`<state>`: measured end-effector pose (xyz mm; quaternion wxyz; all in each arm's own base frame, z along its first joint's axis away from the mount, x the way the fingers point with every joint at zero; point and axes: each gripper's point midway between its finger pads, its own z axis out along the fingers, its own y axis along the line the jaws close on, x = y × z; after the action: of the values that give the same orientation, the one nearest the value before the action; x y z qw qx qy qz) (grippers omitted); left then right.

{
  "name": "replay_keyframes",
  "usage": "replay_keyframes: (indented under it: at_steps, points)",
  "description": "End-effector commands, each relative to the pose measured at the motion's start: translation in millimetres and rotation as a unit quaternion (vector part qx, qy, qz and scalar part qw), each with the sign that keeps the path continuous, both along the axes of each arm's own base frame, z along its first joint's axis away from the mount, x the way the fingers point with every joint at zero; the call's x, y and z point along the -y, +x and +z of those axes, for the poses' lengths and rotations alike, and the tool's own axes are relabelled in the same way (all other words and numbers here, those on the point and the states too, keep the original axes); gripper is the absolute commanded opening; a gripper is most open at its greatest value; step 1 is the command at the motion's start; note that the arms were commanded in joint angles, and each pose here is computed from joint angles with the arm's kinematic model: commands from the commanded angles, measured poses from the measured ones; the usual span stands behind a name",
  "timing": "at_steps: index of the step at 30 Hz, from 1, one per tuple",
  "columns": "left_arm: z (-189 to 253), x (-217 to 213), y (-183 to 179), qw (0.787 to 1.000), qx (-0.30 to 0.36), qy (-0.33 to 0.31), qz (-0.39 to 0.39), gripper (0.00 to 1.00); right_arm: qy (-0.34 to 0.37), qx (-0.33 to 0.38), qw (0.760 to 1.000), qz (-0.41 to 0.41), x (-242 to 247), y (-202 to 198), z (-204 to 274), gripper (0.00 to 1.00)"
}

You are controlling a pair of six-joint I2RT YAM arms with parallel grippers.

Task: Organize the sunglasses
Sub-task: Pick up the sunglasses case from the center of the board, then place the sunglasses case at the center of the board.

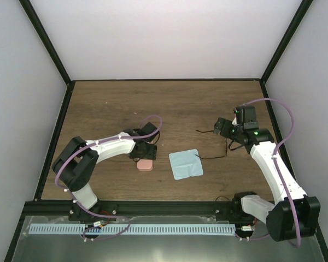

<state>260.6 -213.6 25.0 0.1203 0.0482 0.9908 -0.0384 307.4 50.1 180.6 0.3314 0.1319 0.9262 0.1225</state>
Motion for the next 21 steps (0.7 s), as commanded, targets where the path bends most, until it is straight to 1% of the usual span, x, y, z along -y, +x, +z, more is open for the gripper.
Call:
replay_keyframes:
  at_steps: [1, 5, 7, 10, 12, 14, 17, 21]
  points:
    - [9, 7, 7, 1.0, 0.009, -0.014, 0.001, 0.73, 0.003, -0.008, 1.0, 0.002, 0, 0, -4, 1.0]
    - [19, 12, 9, 1.0, 0.014, -0.028, 0.001, 0.73, 0.011, -0.009, 1.0, 0.009, -4, 1, -5, 1.0]
    - [30, 19, 10, 0.998, 0.021, -0.054, -0.006, 0.73, 0.029, -0.002, 0.999, 0.03, -13, 2, 0, 1.0]
    - [51, 35, 12, 0.992, 0.03, -0.117, -0.021, 0.73, 0.1, 0.023, 0.989, 0.102, -47, 5, 17, 1.0]
    - [66, 49, 12, 0.984, 0.031, -0.172, -0.035, 0.72, 0.178, 0.029, 0.97, 0.161, -77, 1, 31, 1.0]
    - [81, 60, 11, 0.973, 0.026, -0.224, -0.046, 0.72, 0.228, 0.027, 0.955, 0.19, -94, 1, 40, 1.0]
    - [107, 75, 11, 0.953, 0.034, -0.295, -0.066, 0.73, 0.269, 0.019, 0.938, 0.217, -108, 1, 46, 1.0]
    - [148, 95, 2, 0.905, 0.037, -0.412, -0.101, 0.73, 0.313, 0.012, 0.917, 0.246, -121, 2, 53, 1.0]
